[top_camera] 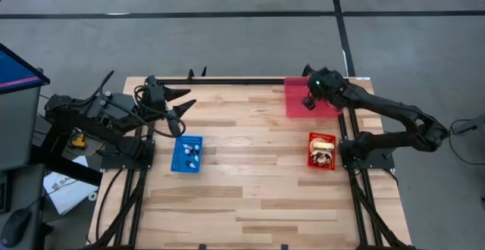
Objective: Pick & Place Food Item
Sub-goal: Put the red popcorn bag into the pink bin, then return to Home Position
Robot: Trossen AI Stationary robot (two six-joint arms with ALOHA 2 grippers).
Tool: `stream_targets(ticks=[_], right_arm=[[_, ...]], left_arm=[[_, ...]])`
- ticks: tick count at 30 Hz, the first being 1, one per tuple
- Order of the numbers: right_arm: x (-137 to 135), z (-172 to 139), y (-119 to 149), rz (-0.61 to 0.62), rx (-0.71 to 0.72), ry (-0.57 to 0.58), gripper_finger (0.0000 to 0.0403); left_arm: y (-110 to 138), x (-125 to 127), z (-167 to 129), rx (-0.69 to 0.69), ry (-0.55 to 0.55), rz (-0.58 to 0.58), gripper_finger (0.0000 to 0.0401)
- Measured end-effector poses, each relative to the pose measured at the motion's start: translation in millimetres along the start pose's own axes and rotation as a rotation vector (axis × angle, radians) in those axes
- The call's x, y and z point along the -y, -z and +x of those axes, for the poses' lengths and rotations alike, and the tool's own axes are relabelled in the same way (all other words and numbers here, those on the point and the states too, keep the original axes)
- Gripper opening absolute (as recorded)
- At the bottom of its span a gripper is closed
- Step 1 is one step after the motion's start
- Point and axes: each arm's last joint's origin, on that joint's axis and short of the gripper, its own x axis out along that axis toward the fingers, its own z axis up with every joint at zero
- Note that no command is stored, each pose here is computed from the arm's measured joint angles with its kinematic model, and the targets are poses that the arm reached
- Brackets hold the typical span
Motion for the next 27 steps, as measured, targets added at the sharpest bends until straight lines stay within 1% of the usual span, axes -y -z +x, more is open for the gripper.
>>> stream_targets(ticks=[4, 6, 10, 14, 17, 19, 23, 27], right_arm=[[-1, 12, -3, -0.059, 0.001, -0.051, 0.0002], [-4, 15, -4, -0.08, 0.015, -0.073, 0.0011], [-5, 17, -9, -0.061, 0.045, -0.072, 0.0049], [1, 17, -9, -0.016, 0.062, -0.11, 0.0085], [10, 16, -7, 0.053, 0.065, -0.135, 0.0106], [19, 13, -5, 0.131, 0.077, -0.174, 0.0118], [34, -3, -4, 0.303, 0.168, -0.348, 0.0134], [43, -30, -8, 0.446, 0.324, -0.544, 0.0141]], left_arm=[[0, 0, 0, -0.002, 0.0, -0.008, 0.0158], [2, 0, 1, -0.006, 0.0, -0.005, 0.0158], [8, 3, 3, -0.023, -0.001, 0.012, 0.0158], [15, 3, 1, -0.032, 0.011, 0.026, 0.0158], [15, -1, -2, -0.026, 0.012, 0.021, 0.0158], [16, -4, -5, -0.022, 0.011, 0.017, 0.0158], [19, -14, -13, -0.043, 0.01, 0.024, 0.0158], [24, -20, -20, -0.074, 0.075, 0.042, 0.0158]])
